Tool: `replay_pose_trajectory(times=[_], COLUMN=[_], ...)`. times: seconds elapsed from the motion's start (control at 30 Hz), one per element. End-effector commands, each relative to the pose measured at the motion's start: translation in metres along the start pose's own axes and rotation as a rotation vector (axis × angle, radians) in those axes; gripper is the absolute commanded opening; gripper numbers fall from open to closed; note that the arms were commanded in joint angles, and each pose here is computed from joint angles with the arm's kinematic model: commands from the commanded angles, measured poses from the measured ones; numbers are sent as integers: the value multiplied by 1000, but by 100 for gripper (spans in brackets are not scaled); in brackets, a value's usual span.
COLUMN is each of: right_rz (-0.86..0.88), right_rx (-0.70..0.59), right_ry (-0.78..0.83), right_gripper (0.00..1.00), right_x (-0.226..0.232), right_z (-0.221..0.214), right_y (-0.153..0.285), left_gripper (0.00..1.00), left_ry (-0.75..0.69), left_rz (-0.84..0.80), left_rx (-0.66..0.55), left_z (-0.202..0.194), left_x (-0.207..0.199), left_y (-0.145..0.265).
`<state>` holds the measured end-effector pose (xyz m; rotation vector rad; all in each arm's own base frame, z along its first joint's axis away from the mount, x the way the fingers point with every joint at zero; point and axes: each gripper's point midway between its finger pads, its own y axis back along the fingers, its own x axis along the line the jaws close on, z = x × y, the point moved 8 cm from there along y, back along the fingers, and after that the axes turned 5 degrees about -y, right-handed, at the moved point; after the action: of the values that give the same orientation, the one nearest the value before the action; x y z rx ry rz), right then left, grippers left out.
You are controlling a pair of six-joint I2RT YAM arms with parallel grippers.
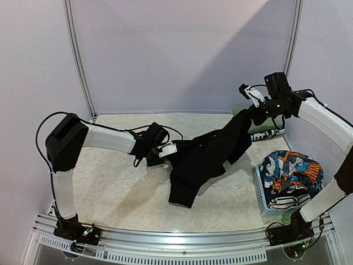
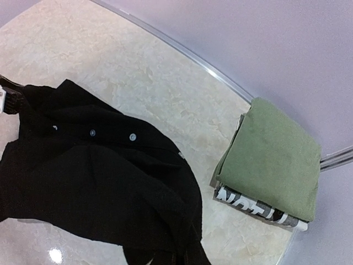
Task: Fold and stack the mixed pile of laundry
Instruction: Pick up the crumpled shirt from the center of the board, then flatten out the crumpled shirt at the center of the board.
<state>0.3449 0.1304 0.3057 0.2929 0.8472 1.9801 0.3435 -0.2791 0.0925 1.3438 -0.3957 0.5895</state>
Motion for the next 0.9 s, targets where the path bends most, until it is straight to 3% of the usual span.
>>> replay_pose_trajectory(times=[0.0,0.23,0.5,0.7,0.87], right_rz=[-42,-86,-153,159,418], right_rx=[-96,-317,-541,-563,-544], right_ry=[2,19,89,155,184], right_gripper=[0,0,0,0,0], right_x=[-9,-16,-18,14,43], right_z=[35,93,129,125,100], right_y=[25,92,174,200,218], left_gripper=[0,0,0,0,0], left_ry=[142,322,449,471,564], left_rz=[276,534,678,673,671], left_rx=[-24,-21,-80,-107,-257], left_z=[-3,-42,-95,-118,-139], left_x=[75,143,154,142,123], left_y=[86,234,367,414,452])
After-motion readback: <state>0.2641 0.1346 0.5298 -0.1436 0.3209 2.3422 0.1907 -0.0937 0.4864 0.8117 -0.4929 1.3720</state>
